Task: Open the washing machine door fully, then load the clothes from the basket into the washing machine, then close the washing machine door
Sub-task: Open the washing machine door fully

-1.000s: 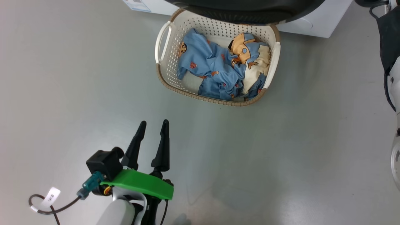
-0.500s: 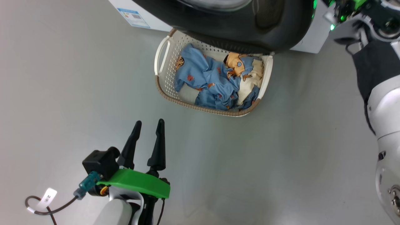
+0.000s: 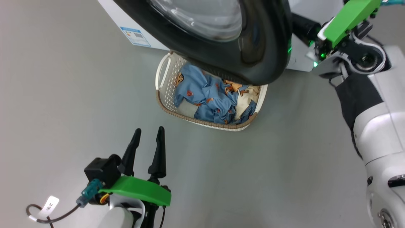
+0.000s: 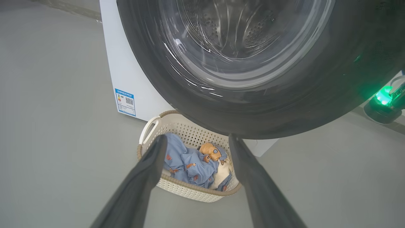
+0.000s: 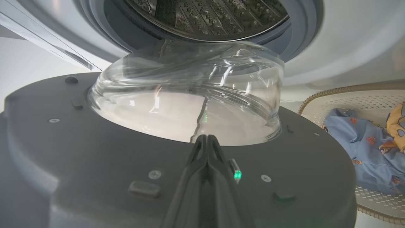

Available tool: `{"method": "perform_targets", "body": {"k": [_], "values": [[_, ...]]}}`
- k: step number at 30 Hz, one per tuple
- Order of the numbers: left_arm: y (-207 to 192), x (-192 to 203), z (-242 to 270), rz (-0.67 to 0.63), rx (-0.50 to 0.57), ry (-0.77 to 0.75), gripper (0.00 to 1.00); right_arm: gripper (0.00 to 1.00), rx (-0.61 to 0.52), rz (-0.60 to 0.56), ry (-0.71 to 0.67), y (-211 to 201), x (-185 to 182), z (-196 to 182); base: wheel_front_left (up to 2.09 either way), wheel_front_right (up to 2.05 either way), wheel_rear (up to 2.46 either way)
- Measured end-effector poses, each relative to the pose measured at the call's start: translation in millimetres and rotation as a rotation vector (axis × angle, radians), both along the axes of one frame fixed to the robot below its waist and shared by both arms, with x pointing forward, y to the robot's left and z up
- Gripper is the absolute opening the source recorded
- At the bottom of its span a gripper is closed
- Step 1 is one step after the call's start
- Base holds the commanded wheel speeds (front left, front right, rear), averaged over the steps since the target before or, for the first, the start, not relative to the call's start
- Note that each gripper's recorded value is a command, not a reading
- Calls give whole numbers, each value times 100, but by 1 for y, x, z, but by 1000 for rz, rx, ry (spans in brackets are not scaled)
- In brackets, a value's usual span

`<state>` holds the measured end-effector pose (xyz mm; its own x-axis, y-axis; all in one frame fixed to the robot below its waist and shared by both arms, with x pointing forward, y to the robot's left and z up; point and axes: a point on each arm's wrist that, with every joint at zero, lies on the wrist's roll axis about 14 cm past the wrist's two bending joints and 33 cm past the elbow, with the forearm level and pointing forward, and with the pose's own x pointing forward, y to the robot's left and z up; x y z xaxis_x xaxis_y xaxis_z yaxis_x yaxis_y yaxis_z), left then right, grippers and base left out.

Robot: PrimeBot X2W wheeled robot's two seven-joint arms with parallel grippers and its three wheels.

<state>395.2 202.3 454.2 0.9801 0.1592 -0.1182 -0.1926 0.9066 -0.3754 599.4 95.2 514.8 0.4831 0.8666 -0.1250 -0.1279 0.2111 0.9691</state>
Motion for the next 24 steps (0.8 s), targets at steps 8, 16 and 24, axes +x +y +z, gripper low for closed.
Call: {"method": "perform_targets", "body": {"k": [8,16,24], "values": [[-3,-14,5,-6,15,-7,100,0,6,58,23,10,-32,3,0,0,0],[-7,-22,14,-14,17,-35,100,0,-24,128,21,19,-63,6,0,0,0],[-10,-26,22,-24,25,-59,100,0,-52,183,7,23,-86,8,0,0,0]]}}
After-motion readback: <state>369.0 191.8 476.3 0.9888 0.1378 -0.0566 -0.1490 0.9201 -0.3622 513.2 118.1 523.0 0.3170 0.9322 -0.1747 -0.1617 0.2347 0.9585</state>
